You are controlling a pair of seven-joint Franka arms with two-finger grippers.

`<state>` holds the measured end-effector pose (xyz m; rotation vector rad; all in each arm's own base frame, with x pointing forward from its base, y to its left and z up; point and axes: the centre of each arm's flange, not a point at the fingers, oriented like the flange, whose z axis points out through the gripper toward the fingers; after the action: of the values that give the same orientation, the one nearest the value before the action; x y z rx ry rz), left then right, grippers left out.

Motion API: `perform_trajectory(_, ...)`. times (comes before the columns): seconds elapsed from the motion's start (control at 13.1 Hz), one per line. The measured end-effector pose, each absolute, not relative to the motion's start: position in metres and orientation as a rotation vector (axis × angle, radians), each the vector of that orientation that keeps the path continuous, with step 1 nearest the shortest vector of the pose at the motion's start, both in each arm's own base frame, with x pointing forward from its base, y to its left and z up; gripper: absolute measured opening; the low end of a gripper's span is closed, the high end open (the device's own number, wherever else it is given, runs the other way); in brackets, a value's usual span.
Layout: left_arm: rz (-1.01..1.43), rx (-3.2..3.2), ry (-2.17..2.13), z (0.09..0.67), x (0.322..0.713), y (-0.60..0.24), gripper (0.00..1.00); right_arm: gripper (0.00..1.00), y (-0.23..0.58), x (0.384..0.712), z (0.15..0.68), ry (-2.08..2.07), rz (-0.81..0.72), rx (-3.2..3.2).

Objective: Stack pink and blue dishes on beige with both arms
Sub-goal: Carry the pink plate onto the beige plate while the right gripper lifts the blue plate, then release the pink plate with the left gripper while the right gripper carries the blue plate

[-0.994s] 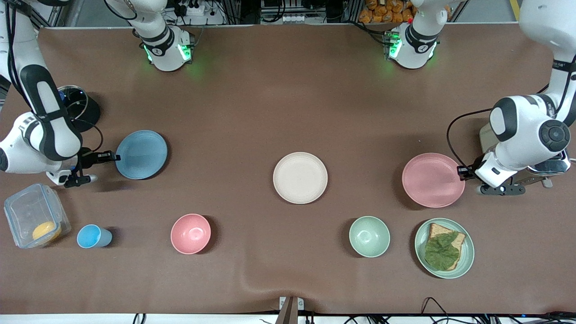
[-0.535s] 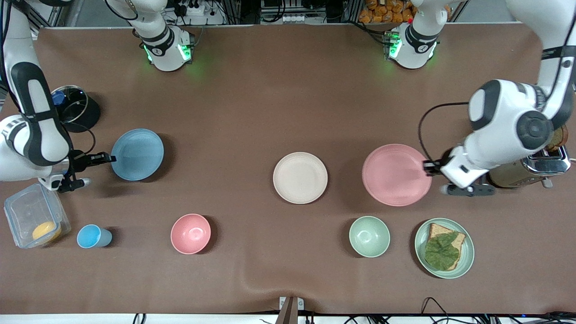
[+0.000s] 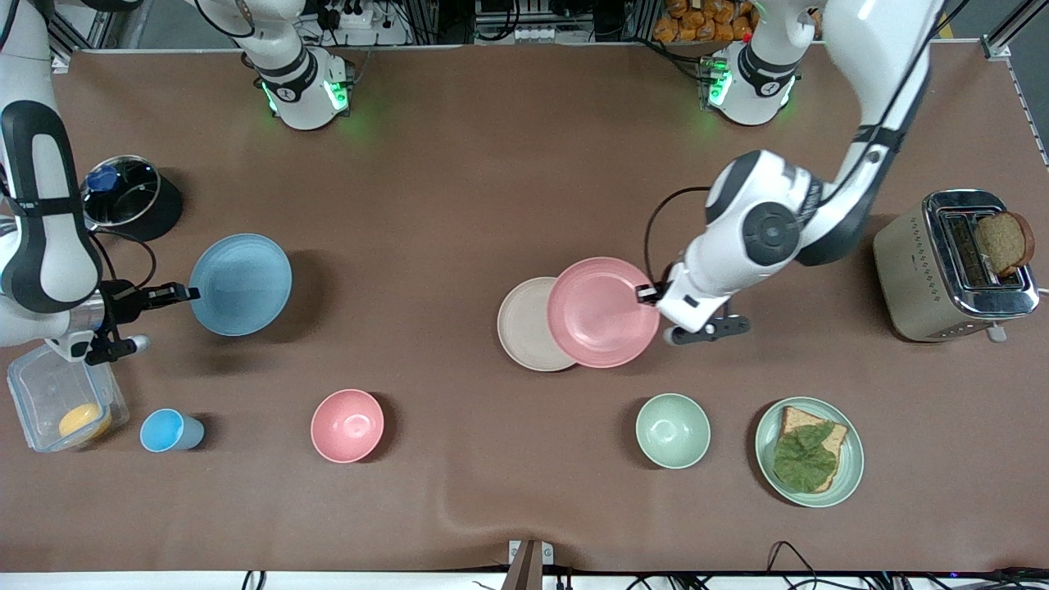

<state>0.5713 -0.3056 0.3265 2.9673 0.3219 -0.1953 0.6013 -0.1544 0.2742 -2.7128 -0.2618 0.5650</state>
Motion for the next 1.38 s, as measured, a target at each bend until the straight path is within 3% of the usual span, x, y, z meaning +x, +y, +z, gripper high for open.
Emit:
perform_trajectory(0.61, -0.237, 2.905, 0.443, 0.258, 0.557, -0.354, 0.05, 0.03, -0.080, 0.629, 0.323, -0.181, 0.680, -2.750)
perform_trajectory(1.3, -0.172, 2.985, 0.444, 0.221, 0.543, -0.379, 0.05, 0.03, 0.026, 0.635, 0.325, -0.209, 0.750, -2.805)
perform_trajectory(1.38, -0.173, 2.984, 0.449, 0.220, 0.544, -0.378, 0.12, 0.03, 0.038, 0.634, 0.326, -0.208, 0.753, -2.800)
